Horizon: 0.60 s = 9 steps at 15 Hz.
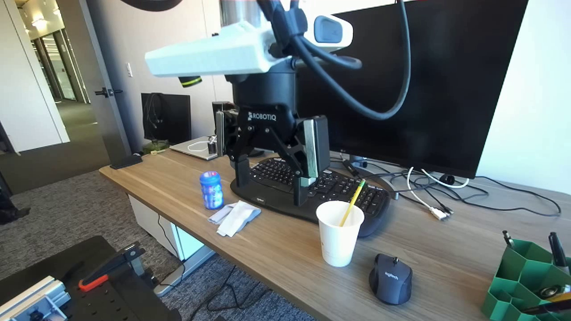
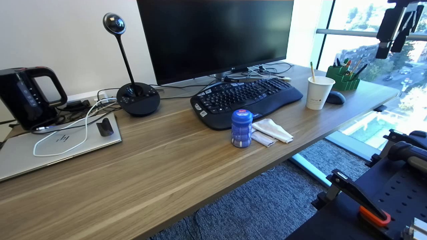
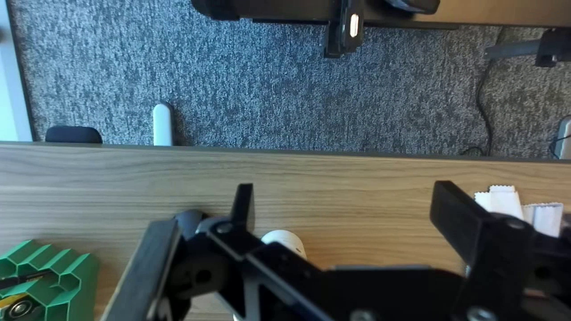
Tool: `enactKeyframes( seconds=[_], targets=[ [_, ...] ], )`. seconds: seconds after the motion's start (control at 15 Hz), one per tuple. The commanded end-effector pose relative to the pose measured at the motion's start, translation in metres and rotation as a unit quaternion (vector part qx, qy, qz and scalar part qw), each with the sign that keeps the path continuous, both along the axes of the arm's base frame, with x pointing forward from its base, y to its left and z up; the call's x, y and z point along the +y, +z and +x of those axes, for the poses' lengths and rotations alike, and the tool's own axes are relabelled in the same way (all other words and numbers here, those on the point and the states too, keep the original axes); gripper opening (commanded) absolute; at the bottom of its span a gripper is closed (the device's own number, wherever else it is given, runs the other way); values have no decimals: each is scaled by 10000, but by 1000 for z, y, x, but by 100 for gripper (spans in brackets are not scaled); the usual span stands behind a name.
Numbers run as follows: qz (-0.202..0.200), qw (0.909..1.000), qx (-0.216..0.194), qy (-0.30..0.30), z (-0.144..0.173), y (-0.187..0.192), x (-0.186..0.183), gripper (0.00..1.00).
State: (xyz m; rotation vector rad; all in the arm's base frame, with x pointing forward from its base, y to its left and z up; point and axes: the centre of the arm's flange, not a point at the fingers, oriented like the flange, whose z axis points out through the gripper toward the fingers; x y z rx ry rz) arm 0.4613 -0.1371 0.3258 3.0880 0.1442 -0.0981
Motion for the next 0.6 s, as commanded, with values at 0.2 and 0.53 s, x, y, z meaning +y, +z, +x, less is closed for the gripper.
enactKeyframes(
  seconds=[0.2,0.53],
  targets=[
    [-32,9999,40,113,-11,0,6,100],
    [-37,9999,21,124,-12,2,7,100]
  ],
)
